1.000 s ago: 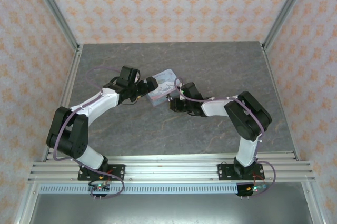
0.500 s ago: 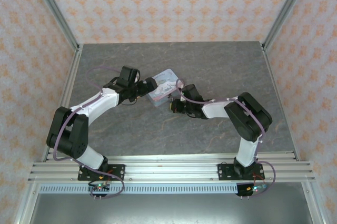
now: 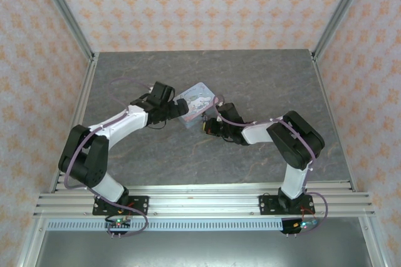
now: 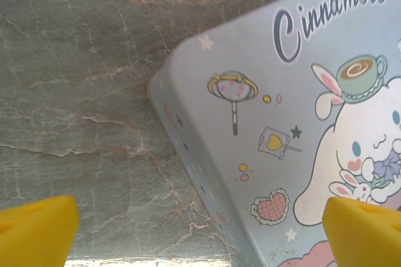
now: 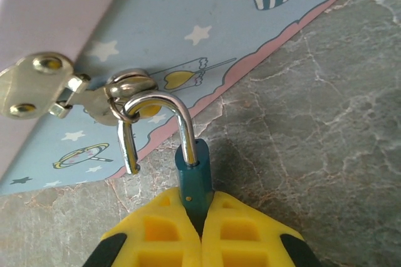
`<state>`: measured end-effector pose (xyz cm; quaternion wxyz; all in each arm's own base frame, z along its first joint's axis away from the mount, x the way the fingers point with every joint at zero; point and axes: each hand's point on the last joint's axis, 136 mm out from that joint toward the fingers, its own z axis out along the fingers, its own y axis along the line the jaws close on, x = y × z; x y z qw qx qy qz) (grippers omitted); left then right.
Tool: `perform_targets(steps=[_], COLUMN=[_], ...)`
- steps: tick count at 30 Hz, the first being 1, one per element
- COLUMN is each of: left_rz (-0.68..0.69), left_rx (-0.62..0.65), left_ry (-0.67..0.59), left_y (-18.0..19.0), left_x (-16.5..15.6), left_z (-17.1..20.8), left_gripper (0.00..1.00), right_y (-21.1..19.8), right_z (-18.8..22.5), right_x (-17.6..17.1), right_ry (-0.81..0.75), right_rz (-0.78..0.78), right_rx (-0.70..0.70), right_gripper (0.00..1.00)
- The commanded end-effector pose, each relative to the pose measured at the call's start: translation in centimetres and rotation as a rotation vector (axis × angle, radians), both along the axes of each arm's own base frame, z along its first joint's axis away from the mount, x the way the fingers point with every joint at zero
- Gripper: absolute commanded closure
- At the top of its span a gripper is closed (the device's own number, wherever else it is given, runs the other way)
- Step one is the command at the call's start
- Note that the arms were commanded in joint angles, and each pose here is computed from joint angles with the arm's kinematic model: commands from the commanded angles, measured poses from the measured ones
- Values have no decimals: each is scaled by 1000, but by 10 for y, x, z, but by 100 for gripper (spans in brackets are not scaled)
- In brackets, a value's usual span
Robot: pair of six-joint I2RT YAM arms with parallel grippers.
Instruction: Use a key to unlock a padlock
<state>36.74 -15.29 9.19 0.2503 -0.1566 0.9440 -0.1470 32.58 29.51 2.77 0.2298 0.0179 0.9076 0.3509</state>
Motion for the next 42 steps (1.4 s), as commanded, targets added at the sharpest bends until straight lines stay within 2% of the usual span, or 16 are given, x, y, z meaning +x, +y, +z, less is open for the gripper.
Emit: perform_targets(steps=[1,7,27,42], left_rz=[9,22,6,4], left_rx=[109,154,142,136], left_ry=[0,16,68,87], left_y=[8,10,3,3], left_x=[0,-5,-21,-26], left_z=[-4,-16,-45,-55], left_gripper=[0,0,0,0], right_y=[-1,0,10,0], right_z=[16,20,31,20], right_x=[8,10,26,36], right_ry=[-43,-40,-6,-11], right_rz=[-44,-71,-201,-279], right_rx=[34,61,254,250], right_gripper=[100,100,100,100])
